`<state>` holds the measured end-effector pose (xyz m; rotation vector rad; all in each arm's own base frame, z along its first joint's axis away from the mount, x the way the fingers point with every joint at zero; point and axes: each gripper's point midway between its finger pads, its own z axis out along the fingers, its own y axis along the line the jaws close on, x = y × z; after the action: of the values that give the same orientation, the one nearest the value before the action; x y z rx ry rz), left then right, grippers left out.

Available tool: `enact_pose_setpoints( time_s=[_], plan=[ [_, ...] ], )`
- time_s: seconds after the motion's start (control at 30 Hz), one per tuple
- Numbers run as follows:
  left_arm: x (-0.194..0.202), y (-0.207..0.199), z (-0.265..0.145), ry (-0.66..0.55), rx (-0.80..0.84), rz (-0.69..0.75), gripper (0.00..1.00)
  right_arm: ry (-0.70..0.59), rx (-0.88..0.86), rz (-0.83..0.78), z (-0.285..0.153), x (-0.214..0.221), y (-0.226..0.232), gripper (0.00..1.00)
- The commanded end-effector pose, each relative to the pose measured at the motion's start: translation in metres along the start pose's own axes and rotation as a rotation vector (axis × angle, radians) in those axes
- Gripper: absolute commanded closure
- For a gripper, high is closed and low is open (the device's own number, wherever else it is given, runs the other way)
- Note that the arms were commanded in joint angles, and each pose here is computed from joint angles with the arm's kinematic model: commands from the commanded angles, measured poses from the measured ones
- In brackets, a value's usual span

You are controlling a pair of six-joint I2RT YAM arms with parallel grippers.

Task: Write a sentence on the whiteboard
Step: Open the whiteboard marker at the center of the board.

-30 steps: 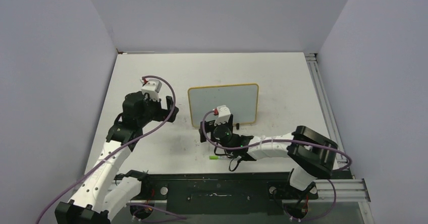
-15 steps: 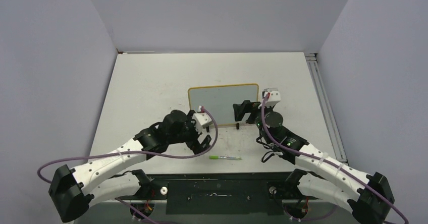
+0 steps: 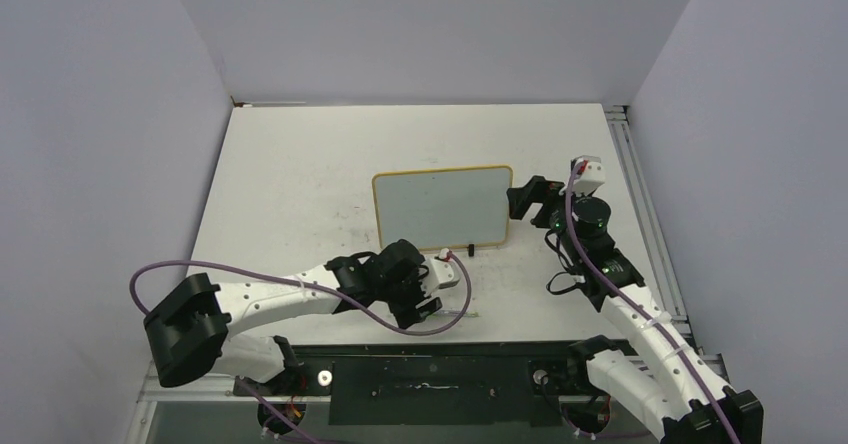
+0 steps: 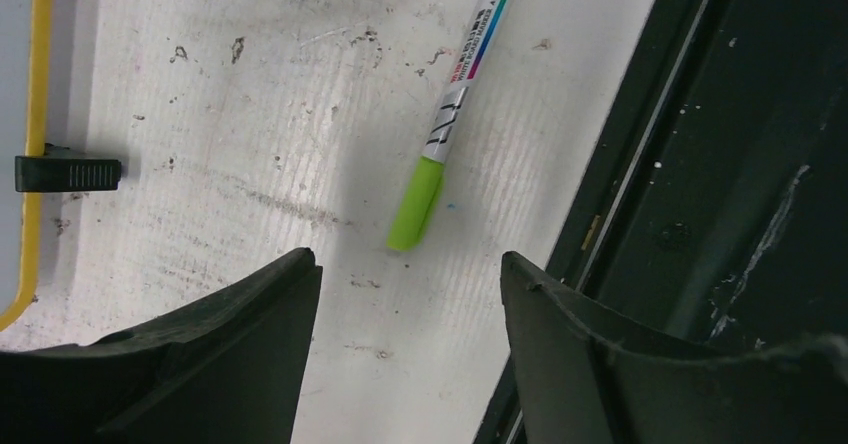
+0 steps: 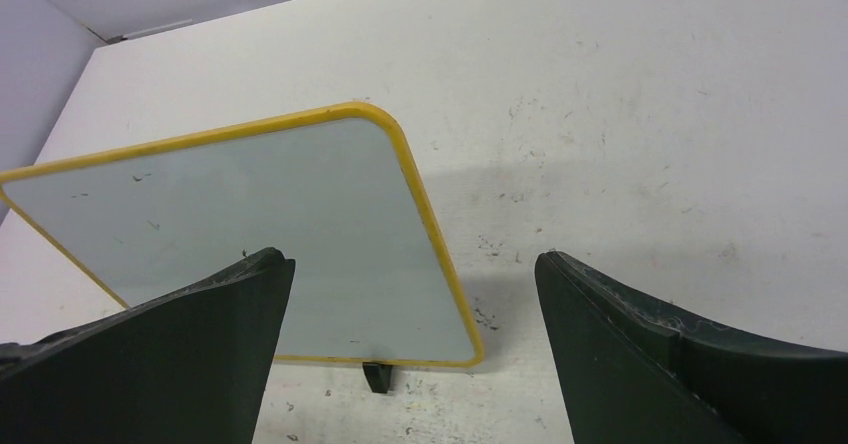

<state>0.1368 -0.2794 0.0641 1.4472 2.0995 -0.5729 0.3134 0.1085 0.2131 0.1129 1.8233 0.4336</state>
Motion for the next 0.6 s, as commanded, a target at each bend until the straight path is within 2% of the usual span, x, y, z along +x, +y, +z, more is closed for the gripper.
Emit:
enact_pose_setpoints(
  time_s=[0.0,0.17,0.37,0.57],
  plan=[
    [-0.026,0.012,0.003,-0.035,-0.079,0.071,0.39,-0.030,-0.076,0.013,-0.006,-0.014,0.014,0.04],
    [-0.023,0.006,0.015,0.010,-0.069,0.093,0.48,-0.031,-0.069,0.002,-0.009,-0.018,0.012,0.04],
    [-0.022,-0.002,0.022,0.031,-0.024,0.080,0.50,-0.032,-0.049,-0.001,-0.015,-0.019,0.007,0.05],
    [-0.018,0.006,0.030,0.084,-0.073,0.067,0.55,-0.024,-0.040,0.008,-0.015,-0.016,0.005,0.05]
  ],
)
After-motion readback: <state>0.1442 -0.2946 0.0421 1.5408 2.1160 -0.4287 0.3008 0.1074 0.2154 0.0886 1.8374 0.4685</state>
